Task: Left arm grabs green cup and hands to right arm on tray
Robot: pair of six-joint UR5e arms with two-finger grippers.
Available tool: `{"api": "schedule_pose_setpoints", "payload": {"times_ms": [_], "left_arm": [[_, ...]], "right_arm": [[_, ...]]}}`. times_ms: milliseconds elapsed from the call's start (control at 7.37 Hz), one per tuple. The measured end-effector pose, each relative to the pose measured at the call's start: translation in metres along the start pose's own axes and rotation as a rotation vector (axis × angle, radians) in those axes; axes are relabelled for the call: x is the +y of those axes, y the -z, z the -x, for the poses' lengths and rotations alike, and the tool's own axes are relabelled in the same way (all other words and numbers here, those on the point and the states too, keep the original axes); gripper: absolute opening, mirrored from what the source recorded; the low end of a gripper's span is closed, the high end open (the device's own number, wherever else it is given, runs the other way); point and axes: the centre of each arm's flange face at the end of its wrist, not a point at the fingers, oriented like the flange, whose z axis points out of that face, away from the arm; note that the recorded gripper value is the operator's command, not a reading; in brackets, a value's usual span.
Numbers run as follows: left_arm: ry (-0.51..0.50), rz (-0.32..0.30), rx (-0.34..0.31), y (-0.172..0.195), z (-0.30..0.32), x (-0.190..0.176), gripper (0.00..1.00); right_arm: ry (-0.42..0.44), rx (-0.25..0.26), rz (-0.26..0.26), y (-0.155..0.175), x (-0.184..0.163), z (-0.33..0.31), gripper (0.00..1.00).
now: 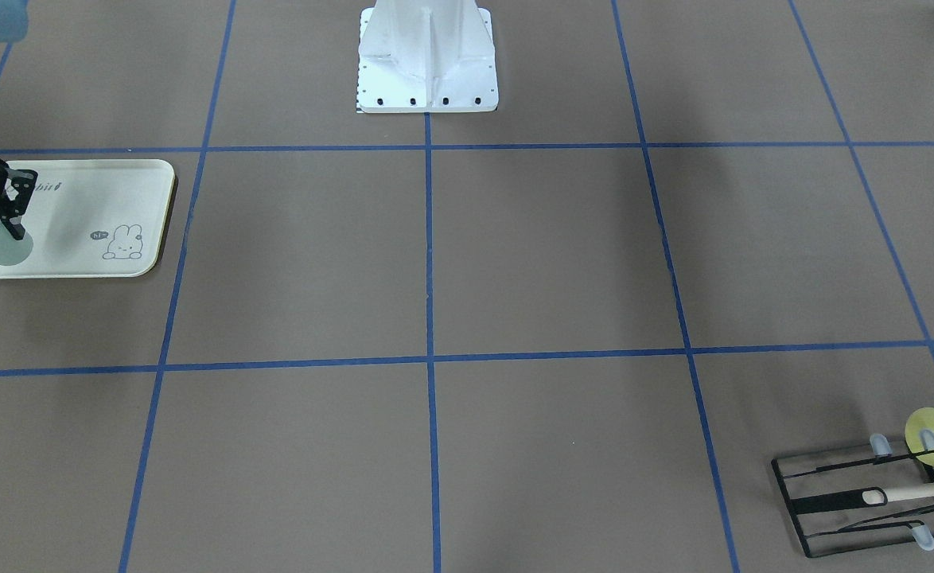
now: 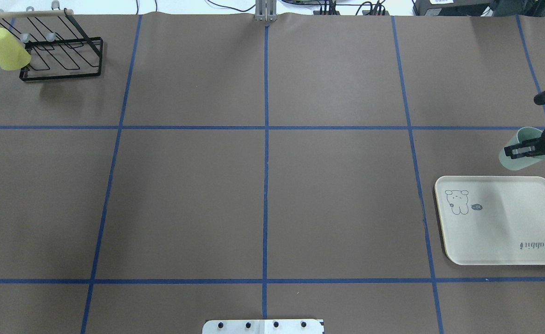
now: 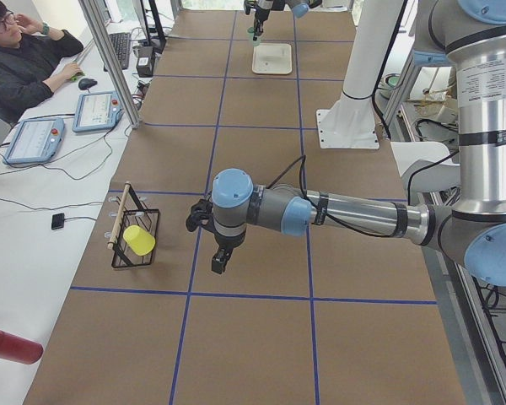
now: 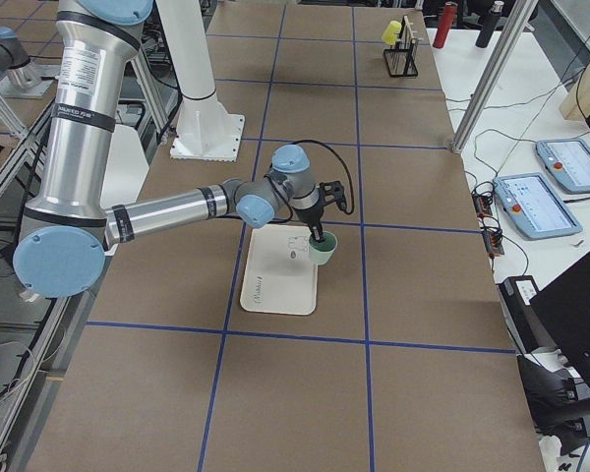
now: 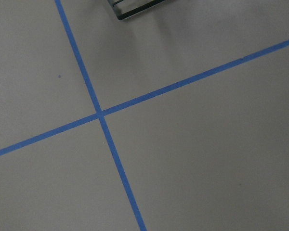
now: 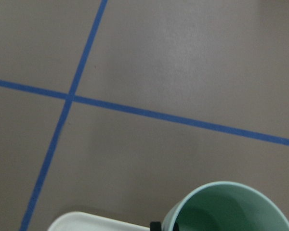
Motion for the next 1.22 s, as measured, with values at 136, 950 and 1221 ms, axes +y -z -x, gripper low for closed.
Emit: {"api": "schedule_pose_setpoints", "payload": {"times_ms": [136, 950, 1221], "left_arm": [[0.006, 0.008, 0.001, -0.002, 0.004, 0.003, 1.0], [0.178, 0.069, 0.013, -0.022, 0.034, 0.061, 1.0], [0.248, 0.089, 0.015, -0.008, 0.031, 0.072, 1.0]], "right_arm": [[0.014, 0.009, 0.006, 0.004, 0.015, 0.0, 0.0], [0.002, -0.014, -0.034, -0.007, 0.068, 0.022, 0.0], [0.001, -0.026, -0.04, -0.012, 0.071, 0.024, 0.0]]}}
